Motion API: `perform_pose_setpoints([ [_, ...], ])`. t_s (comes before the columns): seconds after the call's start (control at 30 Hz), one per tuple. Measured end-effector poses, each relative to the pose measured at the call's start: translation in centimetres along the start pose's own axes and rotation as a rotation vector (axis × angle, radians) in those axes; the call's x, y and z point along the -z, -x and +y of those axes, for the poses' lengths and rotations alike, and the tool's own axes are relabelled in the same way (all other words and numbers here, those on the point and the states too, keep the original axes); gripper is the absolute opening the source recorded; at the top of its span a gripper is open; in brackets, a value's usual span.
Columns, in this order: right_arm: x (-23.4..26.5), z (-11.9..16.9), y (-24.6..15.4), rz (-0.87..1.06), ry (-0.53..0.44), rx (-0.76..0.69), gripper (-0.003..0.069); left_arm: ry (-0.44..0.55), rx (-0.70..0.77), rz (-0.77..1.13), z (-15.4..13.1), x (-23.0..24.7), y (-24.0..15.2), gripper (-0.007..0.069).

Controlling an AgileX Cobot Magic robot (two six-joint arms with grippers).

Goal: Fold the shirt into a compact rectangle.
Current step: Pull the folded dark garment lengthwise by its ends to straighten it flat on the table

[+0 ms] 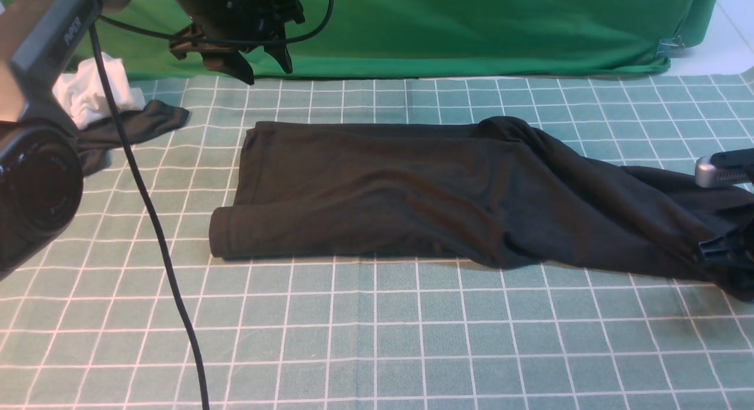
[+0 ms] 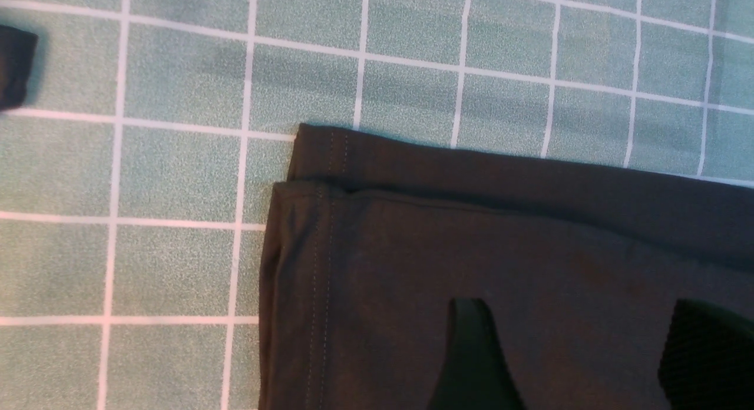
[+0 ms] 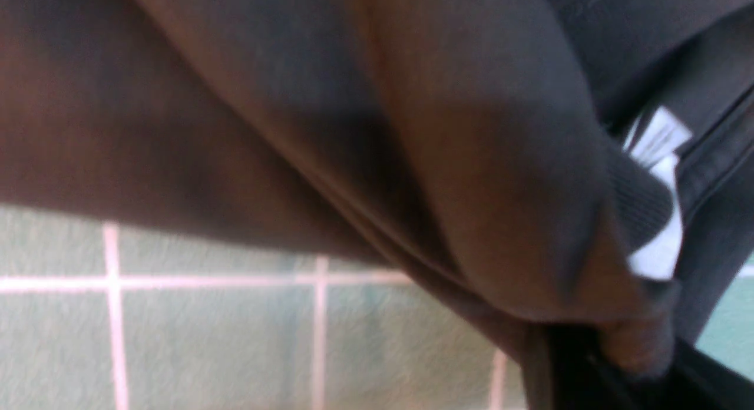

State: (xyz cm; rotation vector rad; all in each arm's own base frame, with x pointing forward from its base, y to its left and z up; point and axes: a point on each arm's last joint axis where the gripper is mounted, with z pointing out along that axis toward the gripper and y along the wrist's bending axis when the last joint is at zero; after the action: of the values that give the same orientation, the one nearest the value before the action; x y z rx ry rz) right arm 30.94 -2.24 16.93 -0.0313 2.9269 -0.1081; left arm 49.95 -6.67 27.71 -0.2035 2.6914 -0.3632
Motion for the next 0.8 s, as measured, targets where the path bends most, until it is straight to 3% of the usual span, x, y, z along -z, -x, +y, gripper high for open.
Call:
perform_pose_setpoints([
  [0.23,2.1,-4.6,2.4,-0.106,-0.043,-0.129,0.003,0.002,0.001,0.006,0.1,-0.3,0.0,0.0391],
  [0.47,1.9,-6.7,4.3,-0.231,-0.069,-0.172,0.0045,0.002,0.004,0.017,0.2,-0.9,-0.1,0.0391],
  [0.6,0.1,-6.9,4.9,-0.245,-0.087,-0.149,0.0119,-0.005,0.007,0.019,0.1,-0.9,-0.1,0.0391],
  [0.67,-0.8,-7.3,5.1,-0.238,-0.122,-0.129,0.0216,-0.009,0.008,0.02,0.1,-0.9,-0.1,0.0391],
  [0.8,-0.2,-9.1,6.3,-0.281,-0.216,-0.151,0.0323,-0.029,-0.006,0.021,-0.1,-0.7,-0.2,0.0391],
])
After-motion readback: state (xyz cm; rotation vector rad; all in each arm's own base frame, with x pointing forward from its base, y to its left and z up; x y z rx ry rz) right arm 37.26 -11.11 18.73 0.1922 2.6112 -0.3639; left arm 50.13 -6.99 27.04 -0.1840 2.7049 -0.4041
